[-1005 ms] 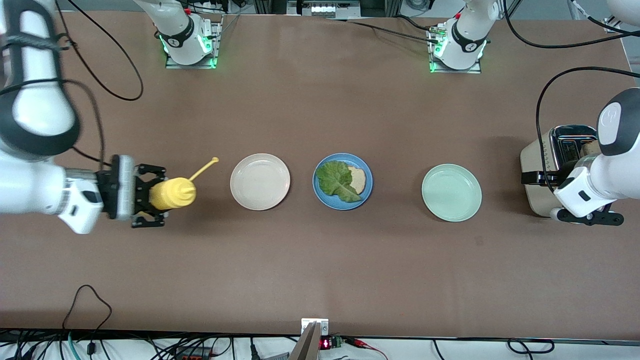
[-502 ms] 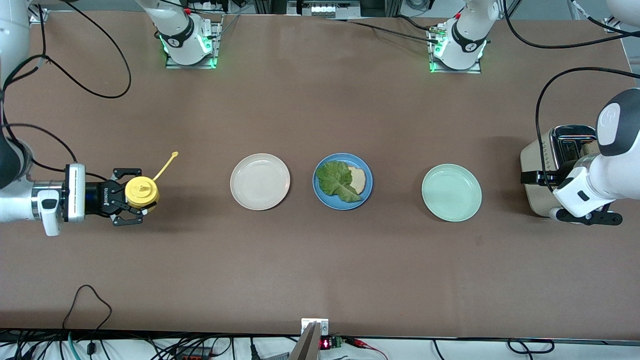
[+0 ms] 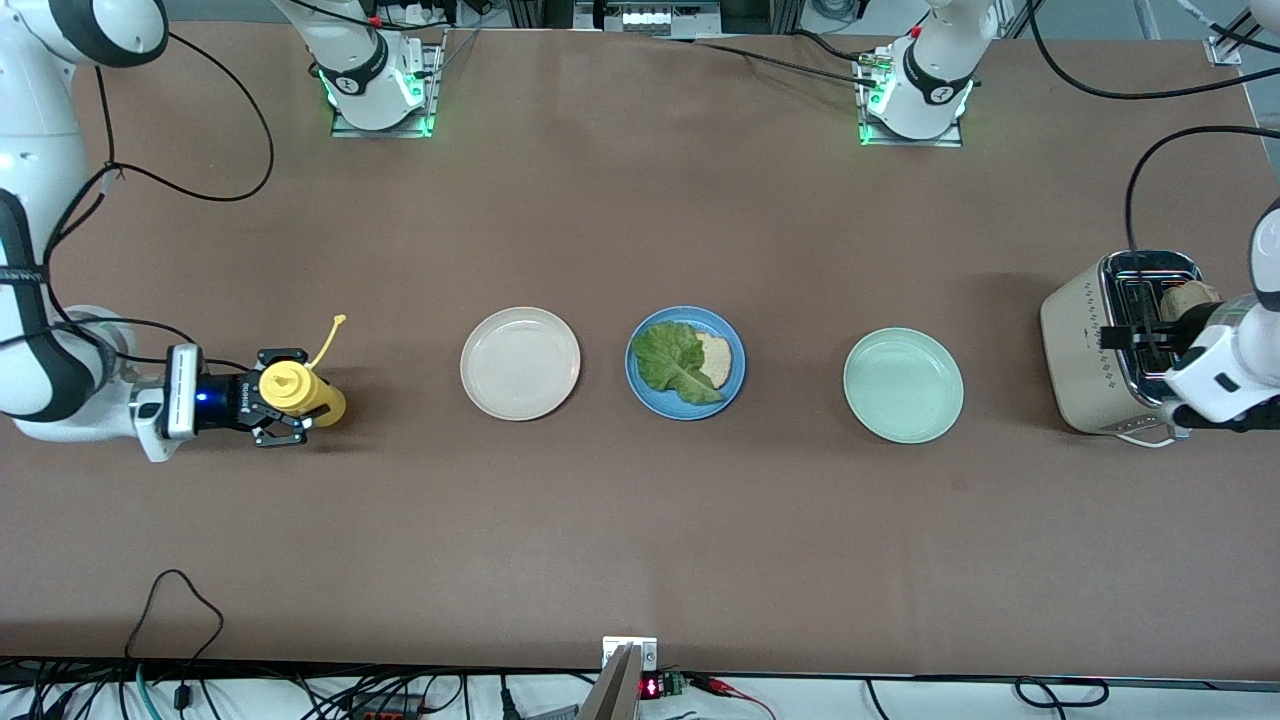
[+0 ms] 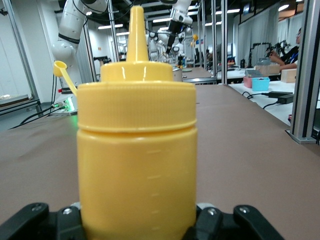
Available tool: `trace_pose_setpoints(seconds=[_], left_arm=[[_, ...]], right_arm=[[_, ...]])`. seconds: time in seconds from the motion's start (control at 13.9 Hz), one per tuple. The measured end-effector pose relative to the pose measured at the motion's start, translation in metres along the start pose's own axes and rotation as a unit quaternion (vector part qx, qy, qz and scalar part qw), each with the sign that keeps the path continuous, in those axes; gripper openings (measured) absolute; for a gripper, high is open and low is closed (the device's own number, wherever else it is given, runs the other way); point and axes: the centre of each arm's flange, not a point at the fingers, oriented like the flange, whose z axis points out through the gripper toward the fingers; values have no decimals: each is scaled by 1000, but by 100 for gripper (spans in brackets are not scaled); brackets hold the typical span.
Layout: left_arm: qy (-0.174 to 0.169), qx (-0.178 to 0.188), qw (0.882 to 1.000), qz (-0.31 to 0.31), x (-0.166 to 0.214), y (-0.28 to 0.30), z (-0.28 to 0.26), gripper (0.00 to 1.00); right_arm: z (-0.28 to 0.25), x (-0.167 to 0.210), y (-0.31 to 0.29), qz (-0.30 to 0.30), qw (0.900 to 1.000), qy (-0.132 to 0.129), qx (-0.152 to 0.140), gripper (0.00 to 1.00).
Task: Make sandwich in blue plate with both arms
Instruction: 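Carry the yellow bottle back beside the white plate, then set down the bottle while the left gripper grasps the second bread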
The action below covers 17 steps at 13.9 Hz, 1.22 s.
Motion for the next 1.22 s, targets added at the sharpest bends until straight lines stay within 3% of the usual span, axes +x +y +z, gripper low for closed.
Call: trace_pose_setpoints(seconds=[0.29,0.65,0.72,1.08,1.22], left_arm=[[-9,6,1000,16,-18,-46,17,100],[8,2,999,44,-24,-70,53,100],[18,4,999,47,-26,-73,64,100],[74,13,991,108,-43,-107,104,100],[82,-2,990,111,-45,-114,114,94]], right_arm=[[2,-52,-12,-7,999,31,-11,41],[-1,-72,-19,-12,999,42,-18,41],[-2,-74,-20,-13,999,42,-19,45],[-14,-74,-22,-17,999,41,-26,95],[-31,-78,-27,-15,999,28,-29,100]])
